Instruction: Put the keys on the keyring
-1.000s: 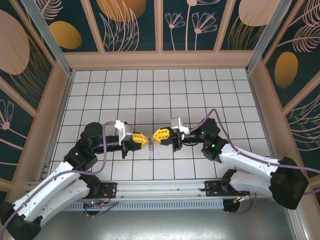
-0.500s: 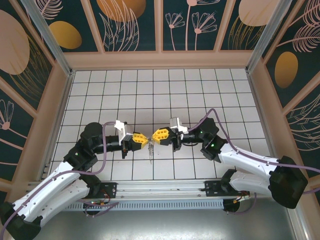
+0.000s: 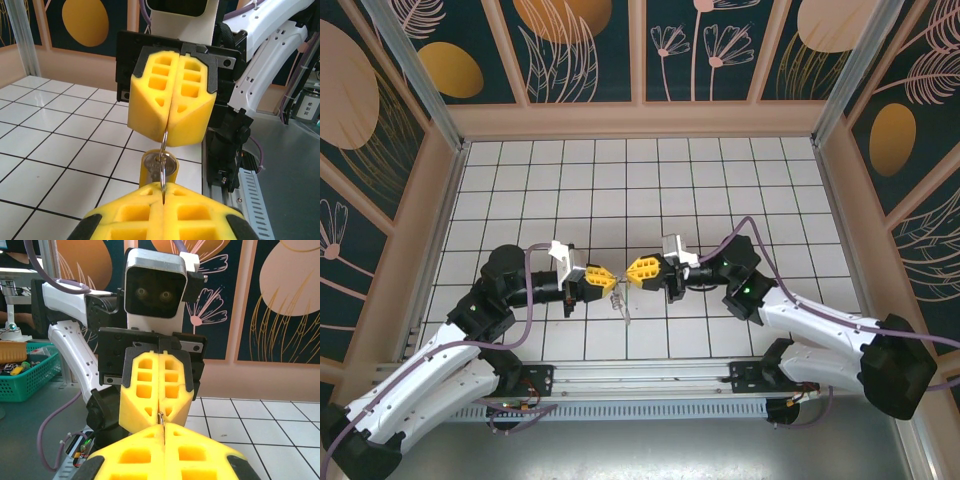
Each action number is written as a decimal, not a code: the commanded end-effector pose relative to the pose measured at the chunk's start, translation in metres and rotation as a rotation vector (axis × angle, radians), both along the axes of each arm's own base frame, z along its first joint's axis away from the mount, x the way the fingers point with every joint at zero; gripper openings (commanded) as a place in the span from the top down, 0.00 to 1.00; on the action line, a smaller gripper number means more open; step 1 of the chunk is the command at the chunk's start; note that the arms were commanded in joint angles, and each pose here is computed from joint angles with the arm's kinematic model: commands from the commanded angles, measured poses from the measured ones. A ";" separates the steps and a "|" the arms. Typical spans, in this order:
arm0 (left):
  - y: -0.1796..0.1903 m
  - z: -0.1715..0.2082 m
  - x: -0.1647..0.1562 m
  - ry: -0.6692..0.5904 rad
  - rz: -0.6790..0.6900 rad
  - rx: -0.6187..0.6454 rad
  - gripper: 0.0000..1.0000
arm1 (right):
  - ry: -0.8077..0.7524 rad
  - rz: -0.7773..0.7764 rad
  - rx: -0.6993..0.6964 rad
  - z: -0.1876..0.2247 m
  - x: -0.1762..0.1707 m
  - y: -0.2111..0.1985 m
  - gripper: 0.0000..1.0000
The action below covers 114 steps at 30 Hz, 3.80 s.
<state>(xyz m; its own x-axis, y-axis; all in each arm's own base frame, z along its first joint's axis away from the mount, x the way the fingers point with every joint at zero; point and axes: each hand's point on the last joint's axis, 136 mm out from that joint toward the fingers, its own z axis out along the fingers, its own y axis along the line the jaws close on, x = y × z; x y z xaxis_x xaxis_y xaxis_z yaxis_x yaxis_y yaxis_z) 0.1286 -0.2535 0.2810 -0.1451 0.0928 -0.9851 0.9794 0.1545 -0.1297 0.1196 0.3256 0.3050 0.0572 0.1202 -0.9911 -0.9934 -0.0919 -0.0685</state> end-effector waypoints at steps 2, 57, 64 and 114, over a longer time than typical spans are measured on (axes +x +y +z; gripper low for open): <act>0.002 0.022 -0.001 -0.076 -0.001 -0.038 1.00 | -0.047 0.021 0.064 0.025 -0.005 -0.005 1.00; 0.002 0.025 0.000 -0.083 0.005 -0.043 1.00 | 0.000 0.088 0.019 0.015 -0.005 0.005 1.00; 0.002 0.024 -0.001 -0.082 0.003 -0.042 1.00 | -0.009 0.081 0.026 0.019 -0.007 0.002 1.00; 0.009 0.028 0.014 -0.109 0.108 -0.036 1.00 | 0.353 -0.099 0.059 0.035 0.023 0.001 1.00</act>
